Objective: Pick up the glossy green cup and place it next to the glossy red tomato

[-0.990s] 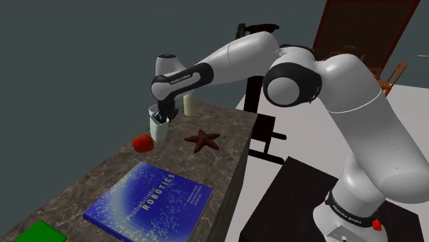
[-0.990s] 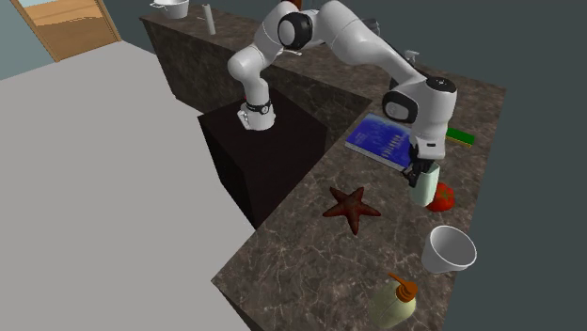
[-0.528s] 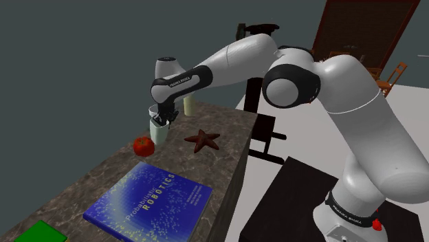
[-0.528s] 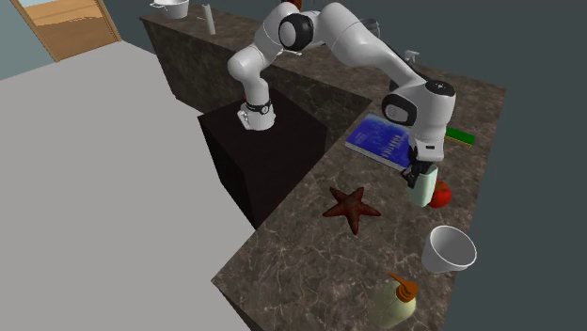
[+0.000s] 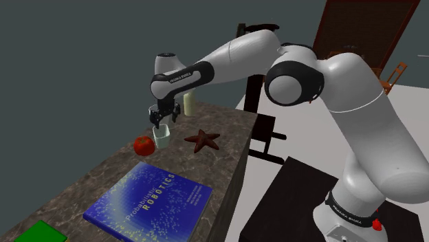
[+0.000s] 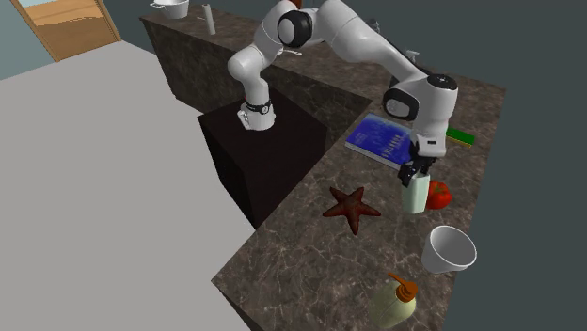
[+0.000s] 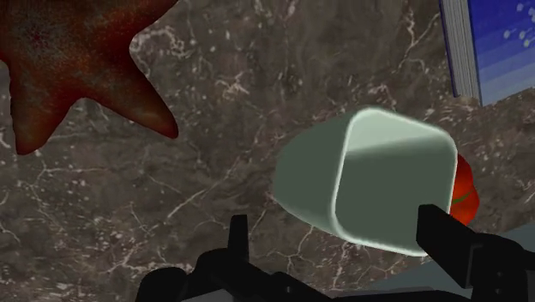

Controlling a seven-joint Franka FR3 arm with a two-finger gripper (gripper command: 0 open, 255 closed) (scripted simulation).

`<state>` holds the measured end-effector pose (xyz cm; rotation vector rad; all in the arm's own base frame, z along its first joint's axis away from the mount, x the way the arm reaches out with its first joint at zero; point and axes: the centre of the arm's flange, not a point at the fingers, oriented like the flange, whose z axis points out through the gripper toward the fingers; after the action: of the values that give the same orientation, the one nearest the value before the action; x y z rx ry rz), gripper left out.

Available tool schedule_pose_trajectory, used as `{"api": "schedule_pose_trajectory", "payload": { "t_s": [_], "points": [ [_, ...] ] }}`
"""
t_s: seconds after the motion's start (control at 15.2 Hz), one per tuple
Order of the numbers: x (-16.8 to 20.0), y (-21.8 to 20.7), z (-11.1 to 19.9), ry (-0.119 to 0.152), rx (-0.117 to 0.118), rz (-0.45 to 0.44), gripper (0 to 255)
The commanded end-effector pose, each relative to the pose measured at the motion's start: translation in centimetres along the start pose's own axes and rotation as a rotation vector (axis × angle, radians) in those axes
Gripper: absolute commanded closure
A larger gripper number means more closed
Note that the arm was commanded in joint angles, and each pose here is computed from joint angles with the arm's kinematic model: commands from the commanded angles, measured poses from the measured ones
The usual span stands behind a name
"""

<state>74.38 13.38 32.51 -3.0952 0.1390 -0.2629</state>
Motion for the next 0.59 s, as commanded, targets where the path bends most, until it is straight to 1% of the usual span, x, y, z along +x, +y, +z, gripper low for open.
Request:
{"api": "schedule_pose_trajectory", "payload": {
  "t_s": [0.0, 0.07, 0.53],
  "points": [
    [0.0, 0.1, -2.4, 0.000, 0.000, 0.000, 0],
    [0.0, 0.1, -3.4, 0.000, 0.000, 0.000, 0],
    [0.0, 0.1, -3.4, 0.000, 0.000, 0.000, 0]
  ]
}}
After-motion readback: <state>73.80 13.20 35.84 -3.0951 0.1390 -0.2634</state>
